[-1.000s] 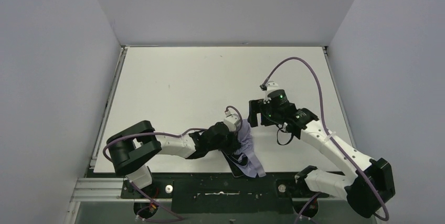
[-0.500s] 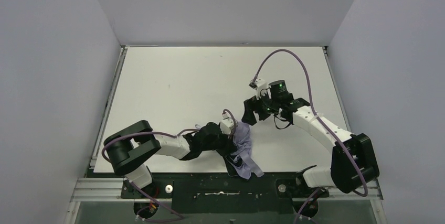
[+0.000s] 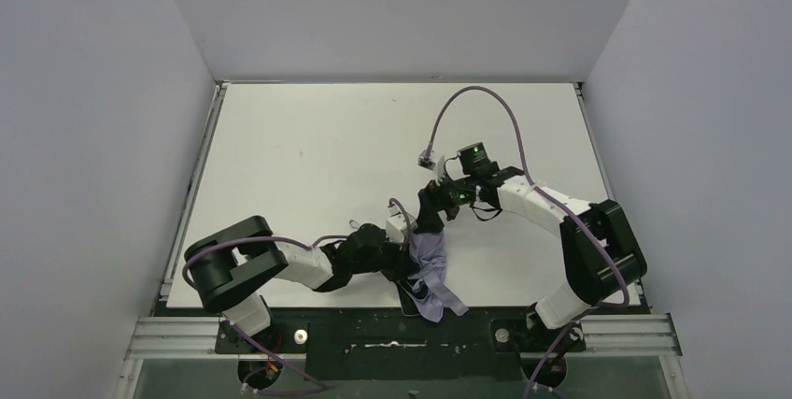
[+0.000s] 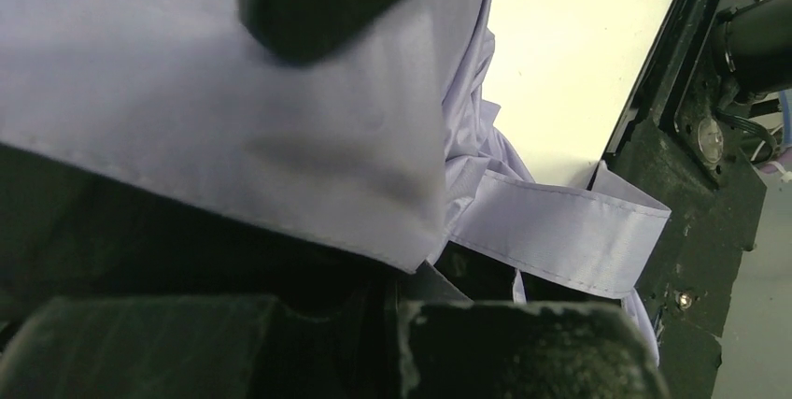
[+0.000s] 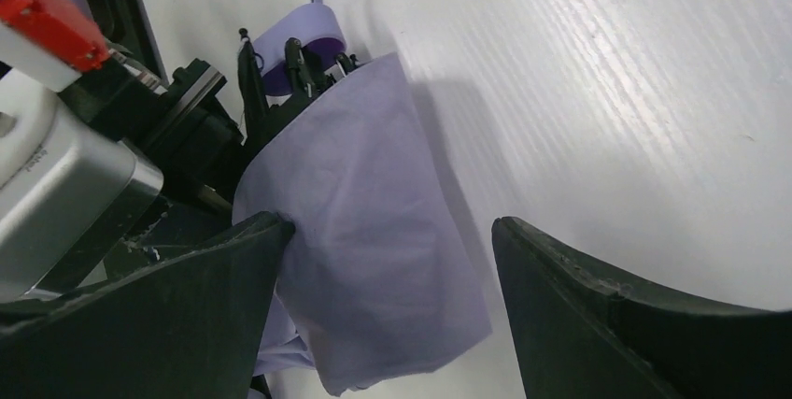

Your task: Put away the umbrella

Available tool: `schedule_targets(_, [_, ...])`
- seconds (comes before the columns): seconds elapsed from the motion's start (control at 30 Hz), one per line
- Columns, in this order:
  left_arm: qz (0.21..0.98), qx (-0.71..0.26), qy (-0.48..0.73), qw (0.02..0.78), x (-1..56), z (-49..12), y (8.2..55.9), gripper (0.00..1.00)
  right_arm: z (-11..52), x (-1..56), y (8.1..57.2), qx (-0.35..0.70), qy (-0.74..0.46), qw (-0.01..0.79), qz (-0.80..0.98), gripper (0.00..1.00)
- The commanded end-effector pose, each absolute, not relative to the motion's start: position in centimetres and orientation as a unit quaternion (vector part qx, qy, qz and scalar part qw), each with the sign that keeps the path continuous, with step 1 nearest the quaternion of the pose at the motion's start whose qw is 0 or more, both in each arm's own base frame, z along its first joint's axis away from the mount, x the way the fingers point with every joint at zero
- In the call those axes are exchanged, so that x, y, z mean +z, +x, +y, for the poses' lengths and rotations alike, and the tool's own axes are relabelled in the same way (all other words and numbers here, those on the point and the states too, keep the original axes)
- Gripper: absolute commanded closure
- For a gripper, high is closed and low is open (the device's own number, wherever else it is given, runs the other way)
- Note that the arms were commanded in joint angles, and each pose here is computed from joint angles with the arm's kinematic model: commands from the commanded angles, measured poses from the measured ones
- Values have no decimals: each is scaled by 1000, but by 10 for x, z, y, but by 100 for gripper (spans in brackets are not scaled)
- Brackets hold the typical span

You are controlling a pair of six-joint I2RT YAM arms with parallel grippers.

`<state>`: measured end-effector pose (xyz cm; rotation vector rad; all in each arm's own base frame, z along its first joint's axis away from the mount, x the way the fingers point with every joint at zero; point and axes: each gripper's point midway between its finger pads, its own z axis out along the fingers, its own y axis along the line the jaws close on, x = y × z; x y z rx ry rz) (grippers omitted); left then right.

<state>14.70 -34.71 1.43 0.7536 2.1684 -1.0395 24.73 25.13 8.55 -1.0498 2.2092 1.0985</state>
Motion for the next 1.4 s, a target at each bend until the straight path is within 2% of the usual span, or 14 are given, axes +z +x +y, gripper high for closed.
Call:
schedule_targets(0.0, [891,-300,283,187,-57,-282,105,100,266,95,236,411,-441,220,767,16])
schedule_targets(0.33, [900,-304,238,202,-52,-272,105,100,255,70,208,386,-484,146,771,24])
schedule_targets(0.43, [902,-304,223,211,-48,-269,106,100,254,66,206,375,-495,126,774,36])
schedule_targets(0.5, [903,-304,210,221,-45,-266,108,100,253,62,206,363,-502,123,775,47])
schedule_targets(0.7, [897,-316,194,239,-28,-267,110,99,258,57,211,339,-513,139,777,61])
schedule_targets(0.8, [892,-321,196,251,-14,-271,108,84,266,60,217,325,-520,169,772,65])
schedule_targets(1.0, [869,-360,153,303,36,-265,111,55,270,62,230,305,-526,223,762,66])
schedule_targets(1.37, [843,-338,72,413,109,-194,129,42,271,68,225,228,-654,301,656,71])
